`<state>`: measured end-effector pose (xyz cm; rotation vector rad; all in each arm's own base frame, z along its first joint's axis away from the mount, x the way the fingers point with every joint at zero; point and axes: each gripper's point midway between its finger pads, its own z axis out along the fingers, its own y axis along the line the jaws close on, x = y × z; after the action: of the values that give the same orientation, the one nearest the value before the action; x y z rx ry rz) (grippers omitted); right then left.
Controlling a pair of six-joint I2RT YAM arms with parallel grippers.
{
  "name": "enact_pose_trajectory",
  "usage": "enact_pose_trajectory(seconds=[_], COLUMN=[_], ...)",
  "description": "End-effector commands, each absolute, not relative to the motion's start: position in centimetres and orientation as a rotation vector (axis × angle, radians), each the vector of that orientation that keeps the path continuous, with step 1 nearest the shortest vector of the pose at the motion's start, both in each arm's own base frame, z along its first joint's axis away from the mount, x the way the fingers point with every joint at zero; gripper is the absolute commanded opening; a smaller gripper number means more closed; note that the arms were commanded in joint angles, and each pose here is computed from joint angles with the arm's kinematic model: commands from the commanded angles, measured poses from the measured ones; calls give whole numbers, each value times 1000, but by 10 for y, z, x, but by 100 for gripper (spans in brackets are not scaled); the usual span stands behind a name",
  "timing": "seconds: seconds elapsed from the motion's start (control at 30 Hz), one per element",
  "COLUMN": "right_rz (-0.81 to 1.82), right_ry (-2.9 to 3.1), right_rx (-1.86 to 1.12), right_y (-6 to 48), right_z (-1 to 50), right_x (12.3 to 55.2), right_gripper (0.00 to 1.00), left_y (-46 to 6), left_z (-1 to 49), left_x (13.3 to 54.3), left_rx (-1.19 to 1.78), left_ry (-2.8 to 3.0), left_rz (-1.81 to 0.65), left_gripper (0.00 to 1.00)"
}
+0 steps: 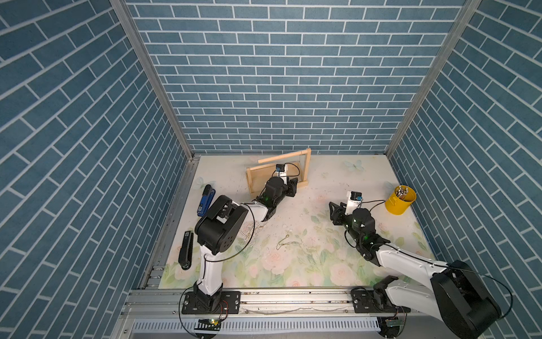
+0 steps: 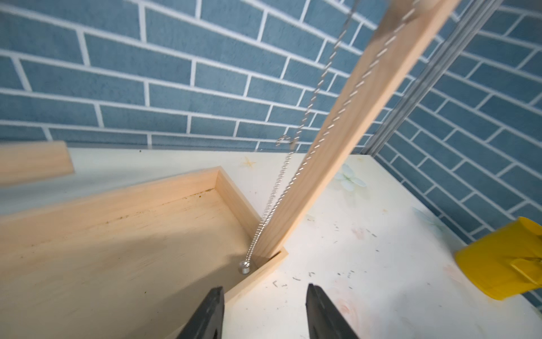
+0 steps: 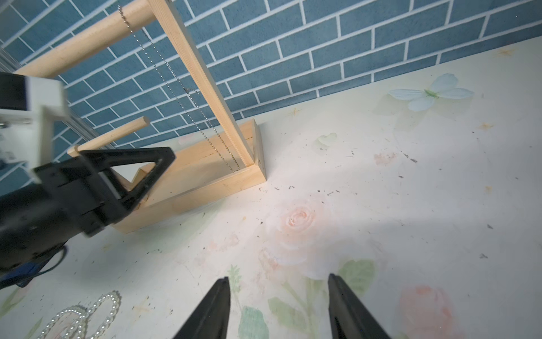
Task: Hang the necklace on the jewelry display stand
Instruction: Adjust the stand at the center of the board.
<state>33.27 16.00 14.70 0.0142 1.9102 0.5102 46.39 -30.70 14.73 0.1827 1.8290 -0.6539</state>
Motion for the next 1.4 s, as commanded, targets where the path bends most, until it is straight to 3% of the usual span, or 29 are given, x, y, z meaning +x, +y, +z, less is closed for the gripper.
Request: enact_pose_trajectory(seconds=[0.0,0.3,0.63,0.97,1.13,1.37], right_rz=[607,775,709,951,1000,1002], right_ry=[1870,1771,1886,1860,1850,1848], right_rx=[-17,-260,-83,-230,-302,-249], right_y=[181,246,231,292,316,311], right_z=[175,196,156,125,125,122], right_x=[367,474,570,581,560,531], right_gripper=[56,55,45,43,43,43], left_y=[-308,-292,-242,-195,-182,-172], left_z=[164,192,234,245,237,239], left_x=[445,394,325,280,271,264], left_rx=[265,339,302,237,216,194], left_ry=[1790,1767,1688,1655,1671,1667], left_rz=[-700,-778,-798,-738,-704,-689], left_gripper=[51,52,52,53,53,55])
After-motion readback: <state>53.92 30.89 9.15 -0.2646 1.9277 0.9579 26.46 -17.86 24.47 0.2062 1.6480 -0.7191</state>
